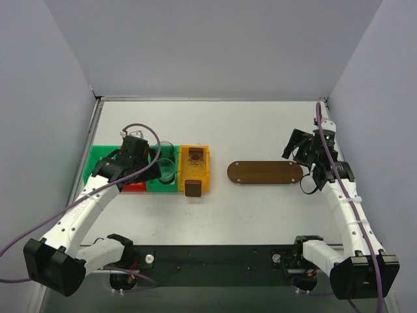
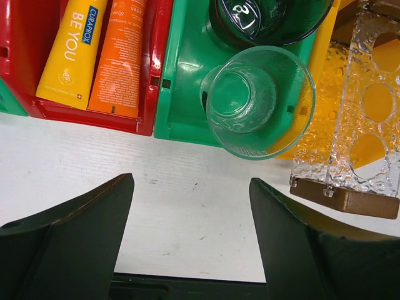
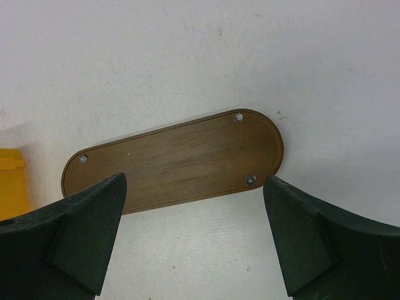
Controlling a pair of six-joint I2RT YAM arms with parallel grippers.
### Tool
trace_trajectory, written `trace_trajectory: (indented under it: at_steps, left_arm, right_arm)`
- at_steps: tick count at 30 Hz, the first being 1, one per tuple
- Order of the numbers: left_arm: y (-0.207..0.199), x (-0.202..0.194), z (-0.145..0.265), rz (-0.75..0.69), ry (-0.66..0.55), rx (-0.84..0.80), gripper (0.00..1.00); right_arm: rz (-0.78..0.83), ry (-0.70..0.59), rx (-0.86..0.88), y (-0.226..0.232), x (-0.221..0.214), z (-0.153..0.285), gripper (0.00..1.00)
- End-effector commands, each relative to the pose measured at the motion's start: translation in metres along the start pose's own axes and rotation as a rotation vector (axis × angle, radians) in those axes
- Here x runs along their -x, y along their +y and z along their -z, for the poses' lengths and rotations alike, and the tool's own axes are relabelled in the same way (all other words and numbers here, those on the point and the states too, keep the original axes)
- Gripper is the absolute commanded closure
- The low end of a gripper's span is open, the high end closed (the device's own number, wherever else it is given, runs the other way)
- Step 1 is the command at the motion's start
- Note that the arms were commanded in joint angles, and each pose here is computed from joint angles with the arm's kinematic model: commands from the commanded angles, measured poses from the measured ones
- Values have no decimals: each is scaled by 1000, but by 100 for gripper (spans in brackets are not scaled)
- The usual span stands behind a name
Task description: Prepare toiletry sets of a toothbrush and toothpaste on the tray
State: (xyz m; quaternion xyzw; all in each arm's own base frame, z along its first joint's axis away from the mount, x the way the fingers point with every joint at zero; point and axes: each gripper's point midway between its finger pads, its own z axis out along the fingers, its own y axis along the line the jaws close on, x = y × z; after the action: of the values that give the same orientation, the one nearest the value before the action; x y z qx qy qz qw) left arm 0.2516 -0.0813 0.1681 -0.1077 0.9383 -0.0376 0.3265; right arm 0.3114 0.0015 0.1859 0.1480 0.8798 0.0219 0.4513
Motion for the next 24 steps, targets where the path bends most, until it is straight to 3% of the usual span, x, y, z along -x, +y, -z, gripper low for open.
trace_trajectory:
  at_steps: [1,9,16,22,24]
  left_arm:
    - [-14,9,-7,68,-22,-31,15]
    - [-14,-1,-35,52,65,29,18]
    - [-15,10,-49,24,63,70,23]
    - [-10,17,-63,3,70,95,33]
    - [-7,17,-67,2,81,108,41]
  right_arm:
    - [33,8,100,23,12,8,16]
    - [117,21,150,46,3,18,17]
    - [208,66,216,71,-12,25,18]
    - [196,82,239,79,-21,28,18]
    - [201,83,240,81,-22,28,18]
